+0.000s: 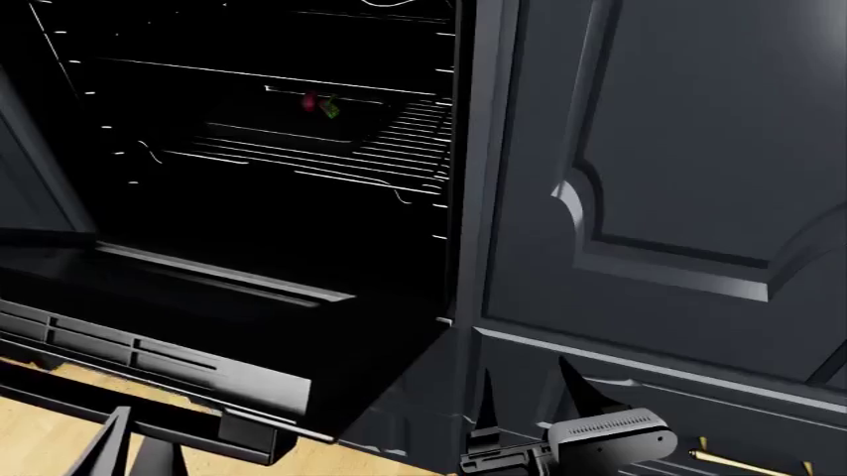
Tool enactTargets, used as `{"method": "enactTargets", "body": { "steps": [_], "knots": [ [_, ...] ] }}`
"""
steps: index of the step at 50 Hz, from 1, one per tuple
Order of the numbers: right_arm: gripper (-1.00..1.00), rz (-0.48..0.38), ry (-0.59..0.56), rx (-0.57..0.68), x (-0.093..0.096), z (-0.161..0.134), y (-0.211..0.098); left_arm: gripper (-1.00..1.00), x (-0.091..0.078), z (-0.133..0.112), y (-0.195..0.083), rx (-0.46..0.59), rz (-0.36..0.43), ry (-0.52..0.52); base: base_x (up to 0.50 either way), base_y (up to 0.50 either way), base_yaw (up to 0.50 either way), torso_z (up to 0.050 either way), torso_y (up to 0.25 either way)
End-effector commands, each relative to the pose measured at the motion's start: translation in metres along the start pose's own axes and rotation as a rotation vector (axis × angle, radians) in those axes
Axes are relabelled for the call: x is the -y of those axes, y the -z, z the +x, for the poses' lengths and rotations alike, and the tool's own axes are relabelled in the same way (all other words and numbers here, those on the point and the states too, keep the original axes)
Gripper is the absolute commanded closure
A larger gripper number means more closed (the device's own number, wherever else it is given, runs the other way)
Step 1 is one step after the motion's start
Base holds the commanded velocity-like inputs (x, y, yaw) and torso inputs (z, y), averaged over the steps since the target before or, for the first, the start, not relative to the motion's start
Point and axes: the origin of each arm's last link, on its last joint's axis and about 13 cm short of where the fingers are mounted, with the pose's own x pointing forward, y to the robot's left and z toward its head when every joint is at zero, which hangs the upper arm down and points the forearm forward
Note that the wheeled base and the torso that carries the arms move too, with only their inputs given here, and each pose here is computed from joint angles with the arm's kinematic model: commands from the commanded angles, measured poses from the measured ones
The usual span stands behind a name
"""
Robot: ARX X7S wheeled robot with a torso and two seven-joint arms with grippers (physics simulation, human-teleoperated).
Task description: Open the oven door
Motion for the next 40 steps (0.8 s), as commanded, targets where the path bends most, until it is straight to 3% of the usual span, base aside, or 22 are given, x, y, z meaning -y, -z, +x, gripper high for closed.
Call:
{"method": "enactTargets", "body": {
  "steps": [1, 40],
  "knots": [
    [-1.0, 0.0, 0.001, 0.0, 0.0, 0.0, 0.001, 1.0, -0.003, 0.007, 0.015, -0.028, 0.102, -0.162, 0.0, 0.01, 0.0, 0.0, 0.0],
    [-1.0, 0.0, 0.002, -0.002, 0.0, -0.001, 0.001, 1.0, 0.023, -0.026, 0.026, -0.066, 0.136, -0.143, 0.0, 0.0, 0.01, 0.001, 0.002]
  ]
}}
